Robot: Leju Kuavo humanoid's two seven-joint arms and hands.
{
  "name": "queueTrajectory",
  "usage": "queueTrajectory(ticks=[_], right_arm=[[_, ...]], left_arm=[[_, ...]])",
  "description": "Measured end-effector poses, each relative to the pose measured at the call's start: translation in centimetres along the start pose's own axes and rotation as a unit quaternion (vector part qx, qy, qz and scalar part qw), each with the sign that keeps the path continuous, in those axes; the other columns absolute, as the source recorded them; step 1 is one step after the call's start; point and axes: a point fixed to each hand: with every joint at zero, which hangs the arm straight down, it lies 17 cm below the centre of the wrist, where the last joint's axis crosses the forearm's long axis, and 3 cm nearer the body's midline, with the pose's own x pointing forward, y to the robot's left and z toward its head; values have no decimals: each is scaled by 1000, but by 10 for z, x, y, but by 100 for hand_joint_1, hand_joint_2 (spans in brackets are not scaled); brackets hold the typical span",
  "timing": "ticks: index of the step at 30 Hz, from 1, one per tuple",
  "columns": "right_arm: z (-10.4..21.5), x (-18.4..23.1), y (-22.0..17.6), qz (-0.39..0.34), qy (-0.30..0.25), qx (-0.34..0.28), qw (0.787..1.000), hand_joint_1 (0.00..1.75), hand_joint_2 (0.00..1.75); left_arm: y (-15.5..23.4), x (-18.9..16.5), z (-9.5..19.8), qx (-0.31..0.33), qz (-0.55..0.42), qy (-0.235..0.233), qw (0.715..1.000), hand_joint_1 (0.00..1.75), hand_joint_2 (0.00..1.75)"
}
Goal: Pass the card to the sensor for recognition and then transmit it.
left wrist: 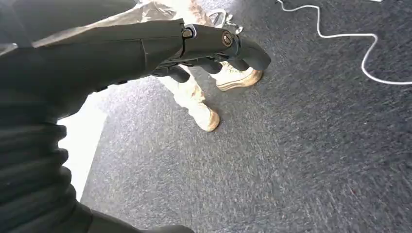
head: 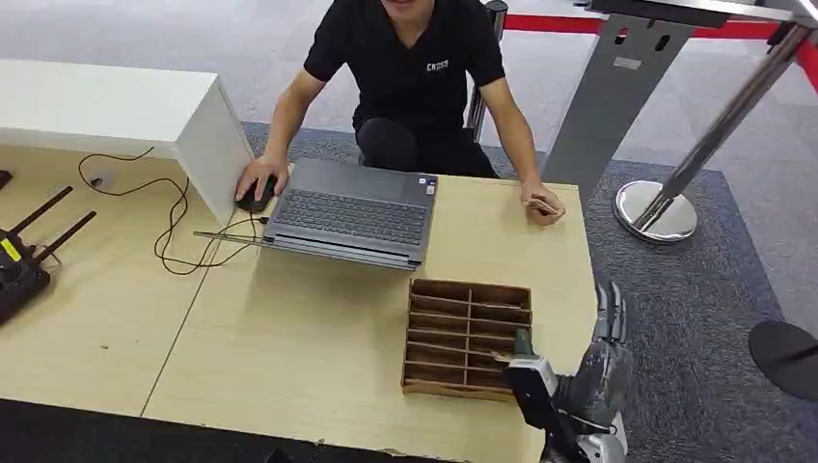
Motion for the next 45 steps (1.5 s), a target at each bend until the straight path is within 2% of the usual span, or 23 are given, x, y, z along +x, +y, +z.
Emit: queueTrajectory(ticks=[8, 18, 28, 37, 45], right_arm=[[0, 44, 21, -24, -49, 23, 998, 0, 175], [4, 71, 38, -9, -90, 46, 995, 0, 175], [5, 74, 42, 1, -88, 53, 995, 0, 175], [-1, 68, 37, 71, -80, 43, 993, 0, 175], [-8, 60, 28, 97, -70, 33, 992, 0, 175]], left_arm=[[0, 3, 0, 0, -1, -7, 1000, 0, 175], [0, 6, 1, 0, -4, -15, 1000, 0, 175], [0, 7, 0, 1, -5, -18, 1000, 0, 175], [2, 9, -1, 5, -11, -27, 1000, 0, 175], [4, 9, -1, 8, -15, -32, 999, 0, 175]])
